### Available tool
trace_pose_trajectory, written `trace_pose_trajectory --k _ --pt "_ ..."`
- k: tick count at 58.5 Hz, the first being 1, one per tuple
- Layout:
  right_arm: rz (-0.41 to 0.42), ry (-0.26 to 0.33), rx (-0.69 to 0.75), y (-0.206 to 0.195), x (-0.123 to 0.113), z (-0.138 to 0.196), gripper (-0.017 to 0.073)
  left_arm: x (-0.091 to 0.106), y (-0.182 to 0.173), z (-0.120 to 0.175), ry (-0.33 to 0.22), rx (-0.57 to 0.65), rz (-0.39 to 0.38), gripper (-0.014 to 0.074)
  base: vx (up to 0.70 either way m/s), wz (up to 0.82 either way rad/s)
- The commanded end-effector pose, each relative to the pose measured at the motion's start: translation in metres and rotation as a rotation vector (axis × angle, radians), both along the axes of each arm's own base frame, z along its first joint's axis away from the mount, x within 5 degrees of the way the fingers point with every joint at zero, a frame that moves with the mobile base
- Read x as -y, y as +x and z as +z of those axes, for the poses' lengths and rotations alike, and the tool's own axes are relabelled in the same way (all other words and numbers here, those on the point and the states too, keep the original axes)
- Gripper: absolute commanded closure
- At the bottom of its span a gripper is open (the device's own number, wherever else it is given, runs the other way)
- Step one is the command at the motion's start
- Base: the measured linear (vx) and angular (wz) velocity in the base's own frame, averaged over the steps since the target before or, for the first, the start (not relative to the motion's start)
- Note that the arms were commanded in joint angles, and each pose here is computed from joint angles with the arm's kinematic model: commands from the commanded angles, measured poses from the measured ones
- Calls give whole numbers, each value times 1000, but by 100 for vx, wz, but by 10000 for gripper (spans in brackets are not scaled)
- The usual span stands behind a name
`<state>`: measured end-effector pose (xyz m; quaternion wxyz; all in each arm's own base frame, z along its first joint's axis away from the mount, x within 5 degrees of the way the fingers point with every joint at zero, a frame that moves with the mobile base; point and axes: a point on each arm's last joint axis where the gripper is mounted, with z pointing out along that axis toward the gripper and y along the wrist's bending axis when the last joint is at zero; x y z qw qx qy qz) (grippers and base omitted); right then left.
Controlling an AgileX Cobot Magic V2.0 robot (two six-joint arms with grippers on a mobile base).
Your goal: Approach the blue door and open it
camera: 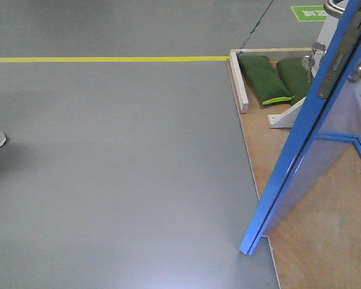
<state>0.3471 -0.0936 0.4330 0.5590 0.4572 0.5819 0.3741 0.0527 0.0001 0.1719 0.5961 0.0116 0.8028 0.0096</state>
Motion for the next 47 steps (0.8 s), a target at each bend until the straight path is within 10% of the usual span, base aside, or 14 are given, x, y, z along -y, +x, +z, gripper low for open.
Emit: trace_pose_trajectory --k 1,47 --pt "18 -31 60 -11 -7 24 567 0 1 8 -3 93 3 524 0 0" --pt "41 -28 46 -10 -8 22 567 0 1 8 -3 93 3 524 0 0"
